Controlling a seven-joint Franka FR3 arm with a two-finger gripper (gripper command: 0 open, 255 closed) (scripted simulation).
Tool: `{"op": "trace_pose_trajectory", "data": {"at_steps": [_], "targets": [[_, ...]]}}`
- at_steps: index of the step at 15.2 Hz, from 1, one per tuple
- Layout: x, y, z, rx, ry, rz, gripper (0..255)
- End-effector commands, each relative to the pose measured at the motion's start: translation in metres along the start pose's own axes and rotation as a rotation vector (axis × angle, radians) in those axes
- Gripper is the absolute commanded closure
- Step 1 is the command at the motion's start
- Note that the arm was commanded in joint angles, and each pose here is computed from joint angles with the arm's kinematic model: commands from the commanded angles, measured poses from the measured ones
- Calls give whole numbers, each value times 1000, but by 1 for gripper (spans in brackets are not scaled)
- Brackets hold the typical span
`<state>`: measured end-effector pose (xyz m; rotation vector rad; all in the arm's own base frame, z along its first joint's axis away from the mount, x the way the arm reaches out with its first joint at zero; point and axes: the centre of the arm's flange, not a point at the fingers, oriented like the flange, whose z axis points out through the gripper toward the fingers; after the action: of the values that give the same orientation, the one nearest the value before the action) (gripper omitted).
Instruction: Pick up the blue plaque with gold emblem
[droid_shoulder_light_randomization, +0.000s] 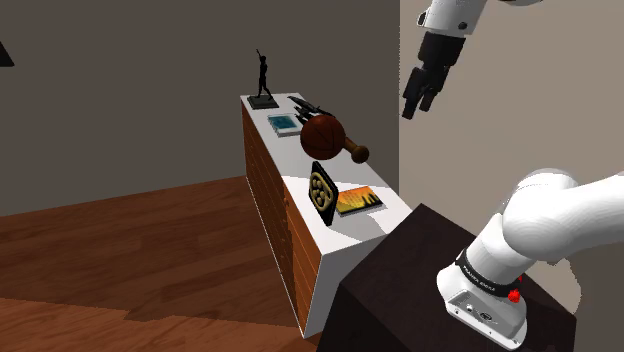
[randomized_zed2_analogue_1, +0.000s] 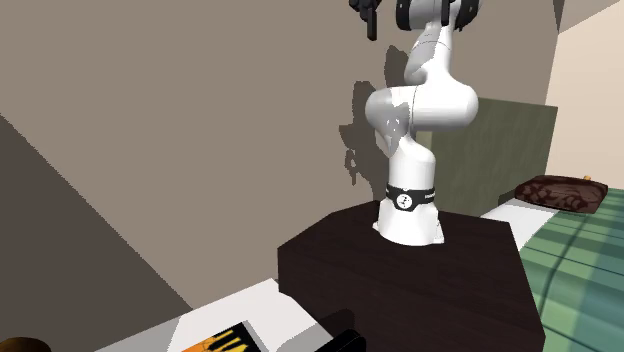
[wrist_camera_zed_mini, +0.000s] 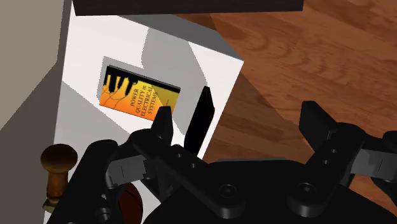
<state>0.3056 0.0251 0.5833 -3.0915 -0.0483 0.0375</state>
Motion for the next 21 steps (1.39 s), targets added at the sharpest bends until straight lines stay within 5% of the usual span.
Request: {"op": "trace_pose_trajectory", "data": {"at_steps": [1, 21], "targets": [[0, 0, 0, 0, 0, 0, 0], [143, 15, 221, 23, 0, 249, 0]]}}
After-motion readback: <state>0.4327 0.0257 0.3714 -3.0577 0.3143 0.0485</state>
